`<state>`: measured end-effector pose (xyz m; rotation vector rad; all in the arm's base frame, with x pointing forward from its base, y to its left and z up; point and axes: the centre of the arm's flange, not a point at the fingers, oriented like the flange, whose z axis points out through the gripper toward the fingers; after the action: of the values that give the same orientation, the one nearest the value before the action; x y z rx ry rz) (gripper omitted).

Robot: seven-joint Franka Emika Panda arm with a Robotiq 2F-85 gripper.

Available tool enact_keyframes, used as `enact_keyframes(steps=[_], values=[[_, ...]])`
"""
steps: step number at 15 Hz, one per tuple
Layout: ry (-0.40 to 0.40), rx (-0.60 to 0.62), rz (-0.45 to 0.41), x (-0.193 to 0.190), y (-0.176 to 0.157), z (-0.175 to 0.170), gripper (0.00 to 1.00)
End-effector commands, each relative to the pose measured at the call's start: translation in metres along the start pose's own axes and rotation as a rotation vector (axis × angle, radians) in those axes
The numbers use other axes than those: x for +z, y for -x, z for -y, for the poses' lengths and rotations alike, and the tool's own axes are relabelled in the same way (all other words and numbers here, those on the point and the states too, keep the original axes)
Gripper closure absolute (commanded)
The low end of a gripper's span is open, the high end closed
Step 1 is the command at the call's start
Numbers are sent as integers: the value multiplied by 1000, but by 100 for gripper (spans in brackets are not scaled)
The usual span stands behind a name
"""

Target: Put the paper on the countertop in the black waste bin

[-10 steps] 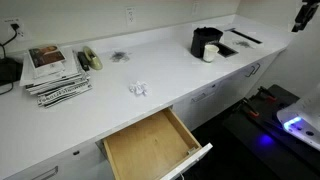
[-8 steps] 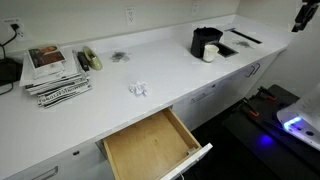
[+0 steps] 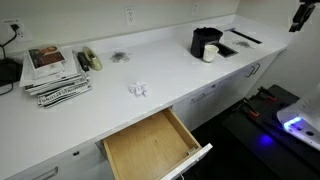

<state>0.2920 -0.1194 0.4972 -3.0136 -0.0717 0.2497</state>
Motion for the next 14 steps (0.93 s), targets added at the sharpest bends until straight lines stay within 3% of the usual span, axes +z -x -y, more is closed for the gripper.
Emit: enact_keyframes(steps=[1,4,9,14], values=[[-46,-81,-40,10,-19,68,0],[-68,-168,-80,23,-39,145,0],[-41,-266,-266,58,-70,285,0],[-9,-329,-457,111,-101,403,0]])
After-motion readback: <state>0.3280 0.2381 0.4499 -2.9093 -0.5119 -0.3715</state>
